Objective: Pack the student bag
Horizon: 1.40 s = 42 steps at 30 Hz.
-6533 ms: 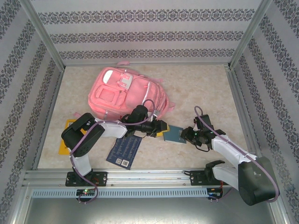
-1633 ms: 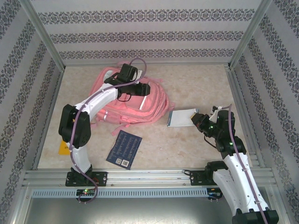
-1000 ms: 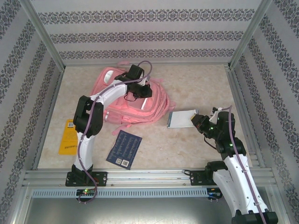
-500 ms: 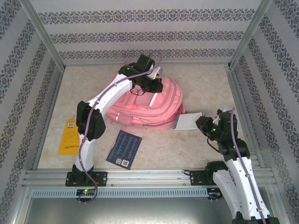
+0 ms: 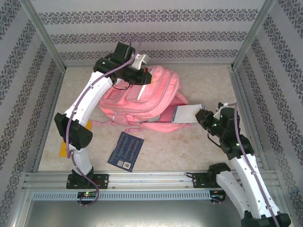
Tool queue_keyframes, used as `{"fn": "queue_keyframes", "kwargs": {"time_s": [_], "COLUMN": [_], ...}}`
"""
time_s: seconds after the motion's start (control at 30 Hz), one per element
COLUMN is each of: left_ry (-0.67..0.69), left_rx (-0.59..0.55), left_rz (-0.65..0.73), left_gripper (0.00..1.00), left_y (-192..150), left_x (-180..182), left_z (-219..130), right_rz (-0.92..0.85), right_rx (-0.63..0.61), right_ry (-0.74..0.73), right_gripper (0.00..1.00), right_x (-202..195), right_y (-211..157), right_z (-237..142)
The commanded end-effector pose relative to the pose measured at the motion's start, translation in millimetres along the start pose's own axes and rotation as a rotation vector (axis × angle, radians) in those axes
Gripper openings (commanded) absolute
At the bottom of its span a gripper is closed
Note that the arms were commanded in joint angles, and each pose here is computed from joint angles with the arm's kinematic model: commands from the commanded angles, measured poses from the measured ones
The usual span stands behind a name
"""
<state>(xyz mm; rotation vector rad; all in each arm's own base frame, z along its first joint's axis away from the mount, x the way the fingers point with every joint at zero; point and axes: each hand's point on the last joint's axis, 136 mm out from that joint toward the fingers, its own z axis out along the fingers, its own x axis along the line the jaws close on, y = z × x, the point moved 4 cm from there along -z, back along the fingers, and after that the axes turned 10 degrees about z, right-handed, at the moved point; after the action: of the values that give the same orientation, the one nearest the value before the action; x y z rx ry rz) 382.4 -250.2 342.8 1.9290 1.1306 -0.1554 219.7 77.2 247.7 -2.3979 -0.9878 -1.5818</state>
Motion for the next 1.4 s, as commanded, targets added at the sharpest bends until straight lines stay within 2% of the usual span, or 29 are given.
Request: {"fn": "queue_keyframes", "kwargs": {"time_s": [0.0,0.17,0.37,0.6,0.7,0.83,0.97,1.1,1.17,1.23,1.37], "left_ry": [-0.130,-0.148,-0.161,-0.177,-0.181,-0.208,-0.218,-0.255,-0.286,-0.305,-0.318], "left_rx": [-0.130,-0.158,-0.172,-0.175,-0.177,-0.176,-0.193,-0.213,-0.216,-0.215,-0.232], "left_rz": [0.109,0.111,0.111,0.111,0.107,0.091,0.086,0.061,0.039,0.008,-0.024], "left_gripper": [0.00,0.00,0.00,0.00,0.00,0.00,0.00,0.00,0.00,0.00,0.00], "left_y": [21,24,26,27,27,27,31,37,39,41,45], "left_x": [-38,-38,-39,-40,-38,-38,-38,-34,-29,-19,-4], "left_z": [-46,-60,-65,-64,-63,-59,-63,-65,-63,-59,-55], "right_rz": [0.013,0.054,0.079,0.236,0.252,0.235,0.272,0.295,0.267,0.259,0.228], "right_rx": [-0.013,0.011,0.019,0.027,0.013,0.003,0.039,0.101,0.139,0.189,0.253], "right_ry": [0.161,0.221,0.223,0.227,0.219,0.185,0.149,0.198,0.221,0.240,0.291], "right_gripper": [0.00,0.00,0.00,0.00,0.00,0.00,0.00,0.01,0.04,0.13,0.43], "right_x": [37,59,77,81,86,95,98,112,121,126,136], "right_y": [5,2,-4,-12,-19,-35,-57,-79,-92,-102,-112], "right_z": [8,32,70,119,134,159,200,243,264,281,298]}}
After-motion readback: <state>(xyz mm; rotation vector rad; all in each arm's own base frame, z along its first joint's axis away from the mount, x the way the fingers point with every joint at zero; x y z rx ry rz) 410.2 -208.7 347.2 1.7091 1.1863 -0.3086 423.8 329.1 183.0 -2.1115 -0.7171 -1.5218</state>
